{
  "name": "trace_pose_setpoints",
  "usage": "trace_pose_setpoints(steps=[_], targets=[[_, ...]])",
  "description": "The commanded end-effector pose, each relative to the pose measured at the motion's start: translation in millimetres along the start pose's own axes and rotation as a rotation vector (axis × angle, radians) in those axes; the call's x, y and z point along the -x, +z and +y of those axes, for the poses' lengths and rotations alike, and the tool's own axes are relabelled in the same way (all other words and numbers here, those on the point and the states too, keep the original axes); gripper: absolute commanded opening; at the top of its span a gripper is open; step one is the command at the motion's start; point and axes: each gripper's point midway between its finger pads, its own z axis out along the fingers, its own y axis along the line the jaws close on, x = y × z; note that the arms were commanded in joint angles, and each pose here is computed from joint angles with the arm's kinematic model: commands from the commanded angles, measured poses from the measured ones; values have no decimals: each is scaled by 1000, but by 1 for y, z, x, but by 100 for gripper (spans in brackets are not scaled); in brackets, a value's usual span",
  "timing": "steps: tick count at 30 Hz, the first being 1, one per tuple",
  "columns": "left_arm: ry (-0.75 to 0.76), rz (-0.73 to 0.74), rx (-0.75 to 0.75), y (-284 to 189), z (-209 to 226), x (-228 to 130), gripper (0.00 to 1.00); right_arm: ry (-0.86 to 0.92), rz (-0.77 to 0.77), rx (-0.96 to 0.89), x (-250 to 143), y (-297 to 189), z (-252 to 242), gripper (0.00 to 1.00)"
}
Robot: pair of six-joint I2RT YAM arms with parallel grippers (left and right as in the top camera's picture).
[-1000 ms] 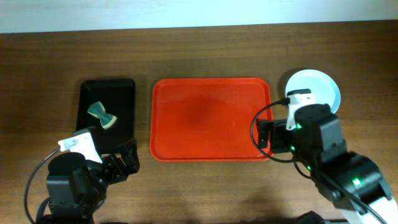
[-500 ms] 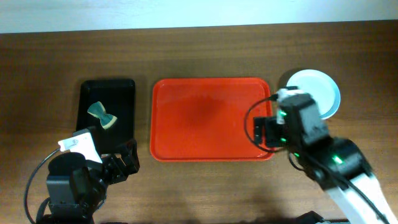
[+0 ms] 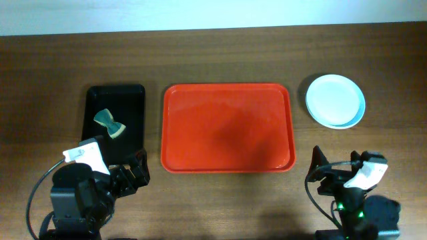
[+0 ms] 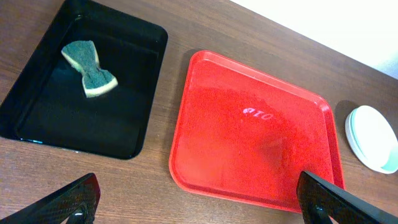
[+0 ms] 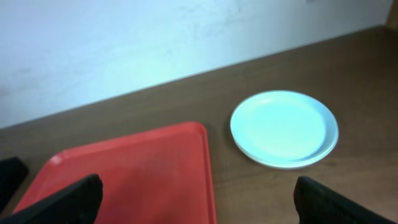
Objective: Clean dirty plates on tray and stack at the side
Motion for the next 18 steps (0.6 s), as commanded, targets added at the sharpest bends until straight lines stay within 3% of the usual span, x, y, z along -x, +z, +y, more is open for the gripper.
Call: trace_pose_setpoints(steps=[1,18], targets=[[-4,2,-10,0,-2,-1,100,-5,-30,33,-19,10,-1,98],[-4,2,-10,0,-2,-1,99,-17,-174,111,-45,46,1,99]])
